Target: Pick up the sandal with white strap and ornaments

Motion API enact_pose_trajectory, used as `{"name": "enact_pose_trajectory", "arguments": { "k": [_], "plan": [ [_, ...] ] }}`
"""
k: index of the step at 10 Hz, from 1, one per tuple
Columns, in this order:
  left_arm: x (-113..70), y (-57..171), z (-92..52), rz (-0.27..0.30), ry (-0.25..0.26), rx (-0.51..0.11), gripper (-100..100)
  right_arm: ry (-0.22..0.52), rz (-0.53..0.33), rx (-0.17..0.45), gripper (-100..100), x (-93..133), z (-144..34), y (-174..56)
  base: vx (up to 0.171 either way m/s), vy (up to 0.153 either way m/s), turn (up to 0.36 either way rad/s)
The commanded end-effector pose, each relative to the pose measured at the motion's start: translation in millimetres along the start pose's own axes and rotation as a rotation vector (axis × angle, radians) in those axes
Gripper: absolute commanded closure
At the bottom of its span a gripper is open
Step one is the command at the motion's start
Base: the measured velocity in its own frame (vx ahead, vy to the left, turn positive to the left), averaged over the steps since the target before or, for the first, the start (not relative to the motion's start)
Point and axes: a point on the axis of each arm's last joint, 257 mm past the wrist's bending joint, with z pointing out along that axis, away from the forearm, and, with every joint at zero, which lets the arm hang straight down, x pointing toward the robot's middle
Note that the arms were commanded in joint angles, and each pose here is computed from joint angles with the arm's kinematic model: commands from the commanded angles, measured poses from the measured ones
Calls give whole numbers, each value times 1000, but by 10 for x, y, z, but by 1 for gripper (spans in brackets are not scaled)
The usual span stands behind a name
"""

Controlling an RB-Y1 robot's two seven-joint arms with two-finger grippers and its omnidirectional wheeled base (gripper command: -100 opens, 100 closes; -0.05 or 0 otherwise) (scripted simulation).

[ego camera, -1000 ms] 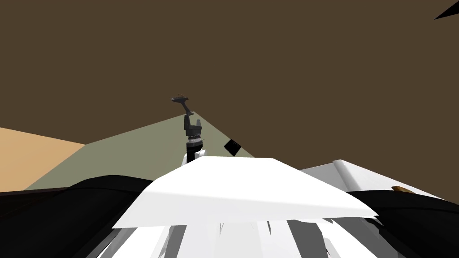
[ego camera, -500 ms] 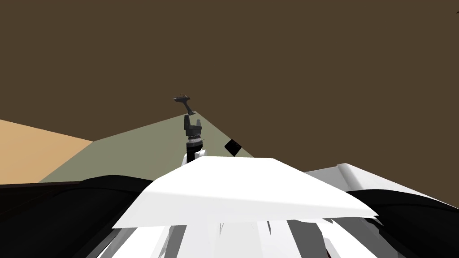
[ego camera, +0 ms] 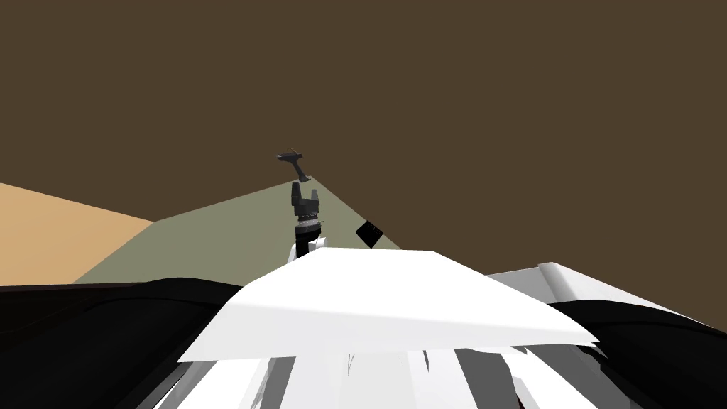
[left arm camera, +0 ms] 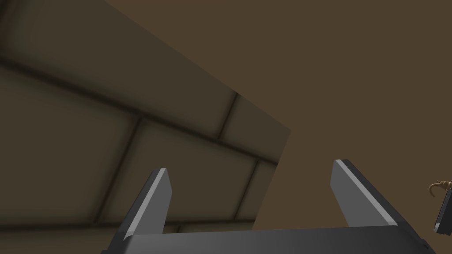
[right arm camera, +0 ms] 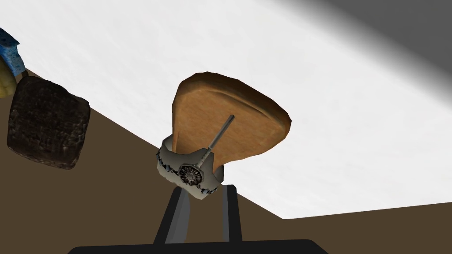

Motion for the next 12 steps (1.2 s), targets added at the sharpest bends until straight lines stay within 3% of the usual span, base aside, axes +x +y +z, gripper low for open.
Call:
{"name": "enact_pose_trajectory", "arguments": {
  "k": [1, 3, 4, 5, 7, 9, 12],
  "plan": [
    [0, 0, 0, 0, 0, 0, 0, 0, 0, 0, 100, 0, 0, 0, 0, 0, 0],
    [0, 0, 0, 0, 0, 0, 0, 0, 0, 0, 100, 2, 0, 0, 0, 0, 0],
    [0, 0, 0, 0, 0, 0, 0, 1, 0, 0, 0, 2, 0, -1, 0, 0, 0],
    [0, 0, 0, 0, 0, 0, 0, -10, -2, -10, 100, -106, 37, 36, -6, 7, -106],
    [0, 0, 0, 0, 0, 0, 0, -23, -2, -19, 100, -228, 82, 80, -9, 14, -65],
    [0, 0, 0, 0, 0, 0, 0, -16, -11, -20, 100, -211, 83, 84, -5, 11, -17],
    [0, 0, 0, 0, 0, 0, 0, -45, -6, -35, 100, -461, 160, 161, -7, 9, -66]
  ]
}}
